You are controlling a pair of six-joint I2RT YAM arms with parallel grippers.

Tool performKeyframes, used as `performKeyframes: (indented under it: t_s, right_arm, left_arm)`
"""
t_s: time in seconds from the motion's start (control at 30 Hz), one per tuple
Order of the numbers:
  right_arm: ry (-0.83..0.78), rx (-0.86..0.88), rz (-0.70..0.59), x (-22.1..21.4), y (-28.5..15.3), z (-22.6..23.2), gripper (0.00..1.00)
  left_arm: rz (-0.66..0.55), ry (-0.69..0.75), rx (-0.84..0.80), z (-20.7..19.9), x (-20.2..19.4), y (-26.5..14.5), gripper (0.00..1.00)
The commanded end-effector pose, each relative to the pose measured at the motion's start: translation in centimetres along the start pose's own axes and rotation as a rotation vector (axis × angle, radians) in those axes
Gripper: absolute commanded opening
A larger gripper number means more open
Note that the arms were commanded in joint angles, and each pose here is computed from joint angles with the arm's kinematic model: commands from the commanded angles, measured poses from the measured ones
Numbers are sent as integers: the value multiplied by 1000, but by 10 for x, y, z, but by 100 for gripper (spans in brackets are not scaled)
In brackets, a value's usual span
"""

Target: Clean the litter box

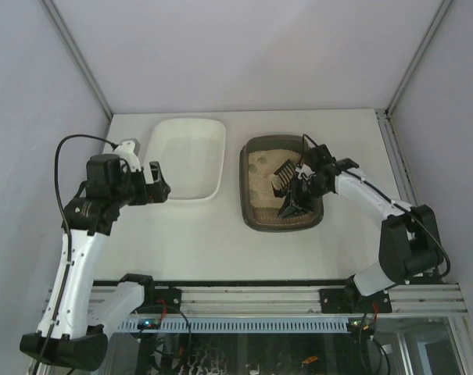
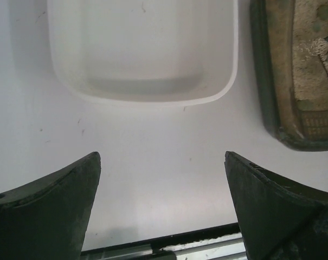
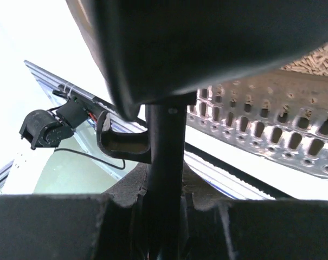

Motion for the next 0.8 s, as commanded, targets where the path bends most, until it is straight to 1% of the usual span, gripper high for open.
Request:
performKeyframes:
  t_s: [0.0,0.13,0.27,0.37,0.5,0.57,0.77]
  right_arm:
    - [-26,246,-137,12,5,12,0]
    - [-61,349,-202,24,13,18,0]
    - [-104,458,-243,32,20,24,0]
    - [-166,542,-310,38,19,30,0]
    - [-223,636,-372,37,22,28,0]
    - [-258,721,-397,31,21,28,0]
    - [-309,898,-420,13,17,17,0]
  left_arm:
    - [65,58,80,22,-31,-1,100]
    - [124,112,94,33,-50,1,100]
    - [129,186,151,46,-51,-4,100]
    - [143,239,142,50,-52,-3,100]
    - [171,237,75,44,-54,2,97]
    - [174,213,45,40,-55,4,97]
    - [131,183,-4,32,-53,4,96]
Point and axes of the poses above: each gripper's point midway between its finger pads, its own y axis out along the fingers, its own z axis along the line the jaws close on, x = y × z, the point moved 4 cm from there along -y, back along the fingers, and after that the axes turned 4 degrees about y, right-handed, at the moved point
